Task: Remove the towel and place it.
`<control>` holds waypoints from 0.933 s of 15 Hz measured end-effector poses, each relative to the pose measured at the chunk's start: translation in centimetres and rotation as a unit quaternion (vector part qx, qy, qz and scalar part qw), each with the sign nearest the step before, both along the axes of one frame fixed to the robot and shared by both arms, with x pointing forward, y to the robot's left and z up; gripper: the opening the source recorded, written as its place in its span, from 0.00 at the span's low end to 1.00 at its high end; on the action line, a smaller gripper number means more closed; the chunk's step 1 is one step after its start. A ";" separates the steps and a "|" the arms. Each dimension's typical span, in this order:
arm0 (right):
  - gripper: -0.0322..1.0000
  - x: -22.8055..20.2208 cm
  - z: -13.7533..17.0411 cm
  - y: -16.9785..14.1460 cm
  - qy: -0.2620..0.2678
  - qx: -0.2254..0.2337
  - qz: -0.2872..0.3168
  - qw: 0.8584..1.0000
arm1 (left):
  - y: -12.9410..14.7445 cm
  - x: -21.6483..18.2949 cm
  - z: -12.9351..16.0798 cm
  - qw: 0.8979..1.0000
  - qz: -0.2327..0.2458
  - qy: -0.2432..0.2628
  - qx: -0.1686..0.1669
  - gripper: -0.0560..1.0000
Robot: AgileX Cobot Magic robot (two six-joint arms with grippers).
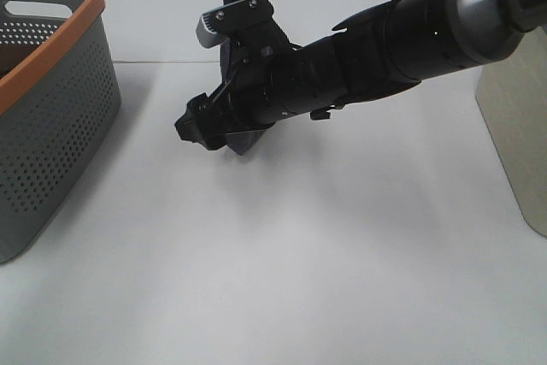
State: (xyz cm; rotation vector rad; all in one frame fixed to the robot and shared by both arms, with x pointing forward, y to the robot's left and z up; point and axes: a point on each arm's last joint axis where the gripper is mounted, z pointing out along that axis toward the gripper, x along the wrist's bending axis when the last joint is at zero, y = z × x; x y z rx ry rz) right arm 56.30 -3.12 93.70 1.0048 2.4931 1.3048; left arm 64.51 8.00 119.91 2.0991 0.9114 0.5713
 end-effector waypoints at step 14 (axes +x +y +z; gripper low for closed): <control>0.76 0.6 1.0 0.1 0.001 0.018 -0.034 0.999 | 0.0 0.0 0.0 1.000 0.000 0.000 0.001 0.05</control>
